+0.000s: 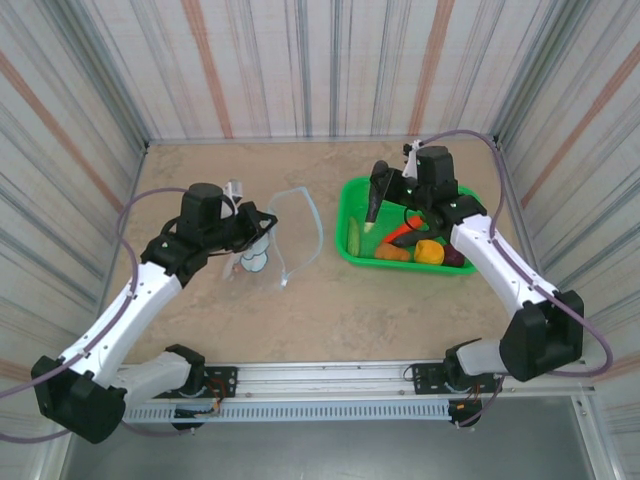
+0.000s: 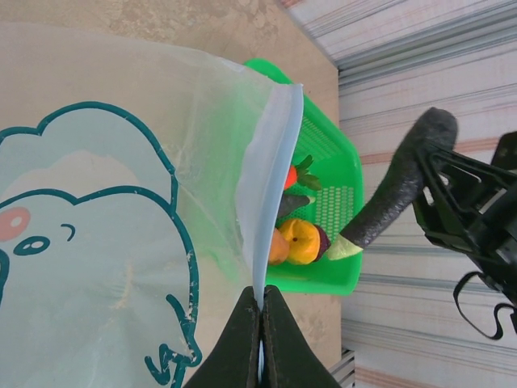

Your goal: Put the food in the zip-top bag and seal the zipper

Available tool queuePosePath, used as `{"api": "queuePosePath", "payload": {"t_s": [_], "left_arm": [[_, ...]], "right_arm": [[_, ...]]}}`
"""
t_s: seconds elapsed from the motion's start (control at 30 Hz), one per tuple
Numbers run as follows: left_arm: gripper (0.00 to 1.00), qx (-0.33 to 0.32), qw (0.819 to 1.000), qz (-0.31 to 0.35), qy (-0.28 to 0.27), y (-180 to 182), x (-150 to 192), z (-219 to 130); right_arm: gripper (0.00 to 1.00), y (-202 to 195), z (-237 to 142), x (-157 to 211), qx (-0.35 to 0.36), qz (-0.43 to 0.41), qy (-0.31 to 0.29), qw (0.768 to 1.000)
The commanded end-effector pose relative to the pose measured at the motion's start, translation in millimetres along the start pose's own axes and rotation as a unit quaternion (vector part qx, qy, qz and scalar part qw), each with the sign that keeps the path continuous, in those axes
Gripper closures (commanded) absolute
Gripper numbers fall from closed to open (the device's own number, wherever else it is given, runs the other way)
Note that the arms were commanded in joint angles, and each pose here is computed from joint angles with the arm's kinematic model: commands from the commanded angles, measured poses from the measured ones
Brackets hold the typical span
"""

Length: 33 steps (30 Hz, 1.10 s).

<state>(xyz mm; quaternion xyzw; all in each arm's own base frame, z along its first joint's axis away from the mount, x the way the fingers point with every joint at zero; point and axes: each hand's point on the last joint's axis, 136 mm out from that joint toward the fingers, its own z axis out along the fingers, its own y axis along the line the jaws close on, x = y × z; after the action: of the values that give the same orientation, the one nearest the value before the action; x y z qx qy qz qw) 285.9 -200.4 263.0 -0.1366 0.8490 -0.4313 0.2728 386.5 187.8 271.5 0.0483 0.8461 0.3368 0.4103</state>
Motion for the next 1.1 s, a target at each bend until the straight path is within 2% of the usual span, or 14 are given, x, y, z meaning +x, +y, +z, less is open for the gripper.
{"api": "queuePosePath", "payload": {"t_s": [0.0,0.23,0.37,0.47,0.77,0.87,1.0,1.07], "left_arm": [[1.00,0.025,1.000,-0.015,0.004,-11.4,-1.6,4.7],[1.00,0.040,0.999,-0.027,0.003,-20.0,-5.7,6.5],[1.00,0.055,0.998,-0.036,-0.003,-27.6,-9.3,4.5],[1.00,0.063,0.997,-0.043,-0.011,-32.9,-12.9,2.1],[1.00,0.077,0.995,-0.046,-0.047,-41.3,-25.8,-6.6],[1.00,0.079,0.994,-0.045,-0.054,-41.9,-28.0,-7.4],[1.00,0.081,0.994,-0.049,-0.055,-41.9,-28.6,-5.7],[1.00,0.081,0.994,-0.052,-0.051,-40.9,-27.2,-4.4]], "right_arm": [[0.74,59.4,-17.8,-13.0,-0.099,-0.012,-0.046,0.994],[0.75,139.9,-30.1,0.0,-0.184,-0.061,-0.110,0.975],[0.75,155.6,-18.6,12.7,-0.198,-0.062,-0.143,0.968],[0.76,156.7,-3.1,26.9,-0.194,-0.052,-0.146,0.969],[0.73,150.3,27.9,85.8,-0.188,-0.004,-0.065,0.980],[0.63,143.9,34.9,104.1,-0.184,0.008,-0.029,0.982],[0.45,135.1,42.8,121.9,-0.154,0.000,0.019,0.988],[0.43,132.9,41.8,121.3,-0.143,-0.008,0.022,0.989]]}}
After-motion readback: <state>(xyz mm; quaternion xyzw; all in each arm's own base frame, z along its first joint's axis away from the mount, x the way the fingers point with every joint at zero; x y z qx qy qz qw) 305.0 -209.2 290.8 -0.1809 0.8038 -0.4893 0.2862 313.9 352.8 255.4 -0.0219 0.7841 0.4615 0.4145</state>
